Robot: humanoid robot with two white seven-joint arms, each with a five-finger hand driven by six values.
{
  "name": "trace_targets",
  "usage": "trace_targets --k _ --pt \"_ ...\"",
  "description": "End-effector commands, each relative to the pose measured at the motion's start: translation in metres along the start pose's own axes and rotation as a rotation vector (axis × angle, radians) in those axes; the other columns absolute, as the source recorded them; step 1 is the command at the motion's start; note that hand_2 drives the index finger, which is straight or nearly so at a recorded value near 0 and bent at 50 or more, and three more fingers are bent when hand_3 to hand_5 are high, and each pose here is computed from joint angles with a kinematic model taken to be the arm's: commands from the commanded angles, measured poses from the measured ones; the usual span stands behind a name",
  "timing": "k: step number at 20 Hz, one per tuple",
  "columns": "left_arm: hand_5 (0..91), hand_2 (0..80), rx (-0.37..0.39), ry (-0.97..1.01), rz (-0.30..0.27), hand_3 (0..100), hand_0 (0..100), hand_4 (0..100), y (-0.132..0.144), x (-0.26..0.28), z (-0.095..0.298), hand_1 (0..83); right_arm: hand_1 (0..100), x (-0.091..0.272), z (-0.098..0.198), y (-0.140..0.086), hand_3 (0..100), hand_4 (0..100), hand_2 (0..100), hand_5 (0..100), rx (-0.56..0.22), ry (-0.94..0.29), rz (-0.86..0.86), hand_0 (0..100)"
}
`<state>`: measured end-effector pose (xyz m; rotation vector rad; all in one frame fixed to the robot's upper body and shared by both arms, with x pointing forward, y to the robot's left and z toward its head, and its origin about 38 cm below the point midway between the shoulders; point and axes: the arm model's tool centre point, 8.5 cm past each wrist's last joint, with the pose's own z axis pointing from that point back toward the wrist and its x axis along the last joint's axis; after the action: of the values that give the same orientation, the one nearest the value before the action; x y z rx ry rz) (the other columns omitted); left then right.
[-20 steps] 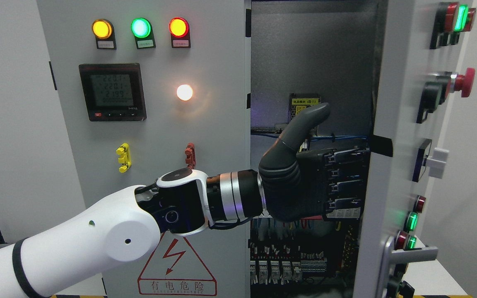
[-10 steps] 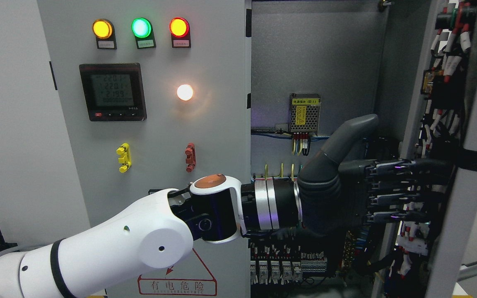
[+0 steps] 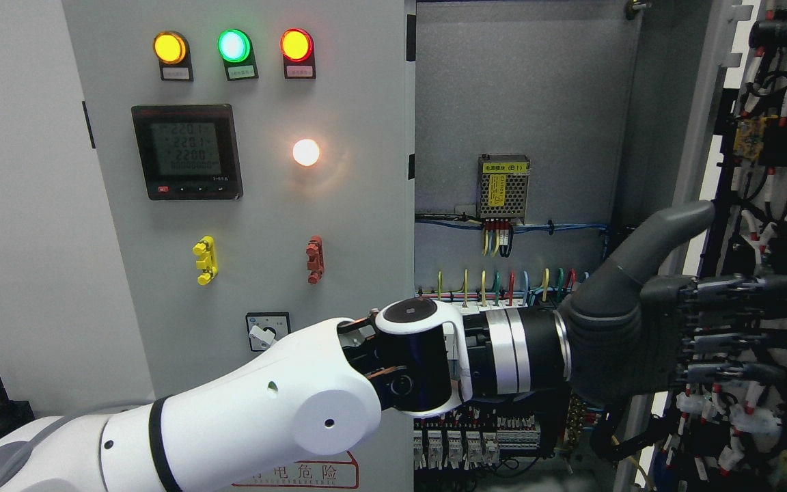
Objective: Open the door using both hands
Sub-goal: 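Push the button door farther open with the left hand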
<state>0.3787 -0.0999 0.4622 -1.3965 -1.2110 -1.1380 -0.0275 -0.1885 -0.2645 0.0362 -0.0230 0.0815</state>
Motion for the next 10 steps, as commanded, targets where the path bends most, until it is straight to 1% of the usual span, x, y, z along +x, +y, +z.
trace_targets --k 1,10 --pt "0.0 0.0 -0.078 0.009 0.006 0 0 3 -0.03 -0.008 -0.047 0.0 0 0.0 0.0 0.0 0 0 0 0 0.0 -0.001 0.0 0" --pt "0.0 0.0 -0.071 -0.023 0.0 0 0 3 -0.042 -0.007 -0.065 0.0 0 0.0 0.0 0.0 0 0 0 0 0.0 -0.001 0.0 0"
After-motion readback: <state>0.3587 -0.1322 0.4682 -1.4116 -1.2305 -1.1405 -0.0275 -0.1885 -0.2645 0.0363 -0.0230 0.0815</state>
